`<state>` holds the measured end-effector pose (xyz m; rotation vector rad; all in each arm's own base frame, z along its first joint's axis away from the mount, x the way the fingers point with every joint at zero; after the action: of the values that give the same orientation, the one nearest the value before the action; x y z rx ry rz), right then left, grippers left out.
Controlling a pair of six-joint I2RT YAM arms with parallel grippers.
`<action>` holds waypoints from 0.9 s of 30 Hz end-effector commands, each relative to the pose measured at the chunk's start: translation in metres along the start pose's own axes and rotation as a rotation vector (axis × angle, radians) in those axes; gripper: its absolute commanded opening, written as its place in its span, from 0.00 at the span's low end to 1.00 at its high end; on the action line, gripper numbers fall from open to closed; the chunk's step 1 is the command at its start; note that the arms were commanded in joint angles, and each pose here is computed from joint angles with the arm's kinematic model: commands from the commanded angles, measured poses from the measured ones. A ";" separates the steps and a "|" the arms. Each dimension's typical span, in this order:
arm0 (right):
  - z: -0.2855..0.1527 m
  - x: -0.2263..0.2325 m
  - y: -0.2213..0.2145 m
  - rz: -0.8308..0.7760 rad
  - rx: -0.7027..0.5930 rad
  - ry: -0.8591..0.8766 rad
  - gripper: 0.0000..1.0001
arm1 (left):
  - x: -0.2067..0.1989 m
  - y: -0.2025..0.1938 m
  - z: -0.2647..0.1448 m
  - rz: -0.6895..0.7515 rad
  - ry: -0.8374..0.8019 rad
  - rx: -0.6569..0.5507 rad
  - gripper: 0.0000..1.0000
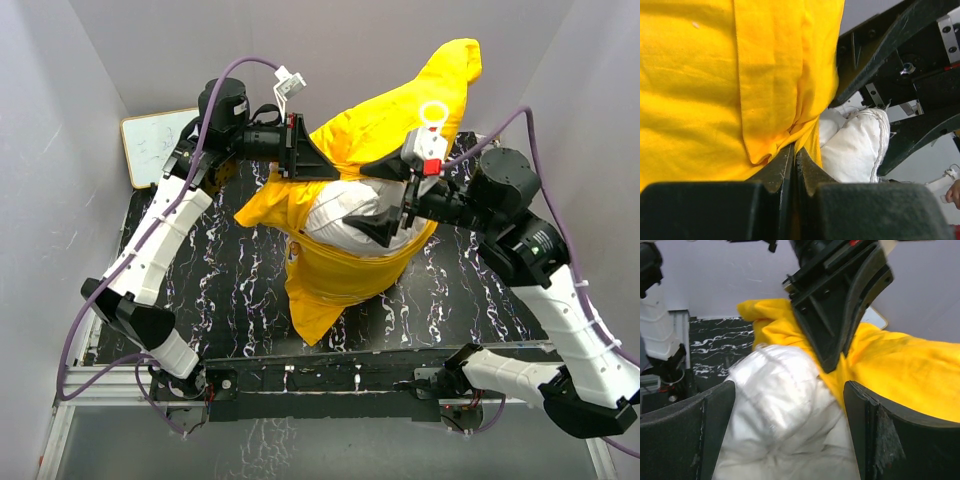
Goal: Remove the pillowcase from the pillow
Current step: Remove the pillow from the pillowcase.
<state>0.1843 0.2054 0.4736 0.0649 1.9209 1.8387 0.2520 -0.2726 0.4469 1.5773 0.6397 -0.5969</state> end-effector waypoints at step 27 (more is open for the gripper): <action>0.035 0.060 -0.043 0.199 0.044 0.206 0.08 | 0.034 0.084 -0.012 0.290 0.174 -0.224 0.00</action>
<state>0.1931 0.2385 0.4356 0.1541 2.0014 1.8835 0.2830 -0.2723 0.4658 1.5668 0.5531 -0.5033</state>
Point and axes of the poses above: each gripper's point midway between its finger pads, its own z axis out along the fingers, its own x axis along the line the jaws close on, y = z × x, the point moved 5 cm from there along -z, back along the fingers, and after that the axes turned 5 degrees about -z, right-handed, at the moved point
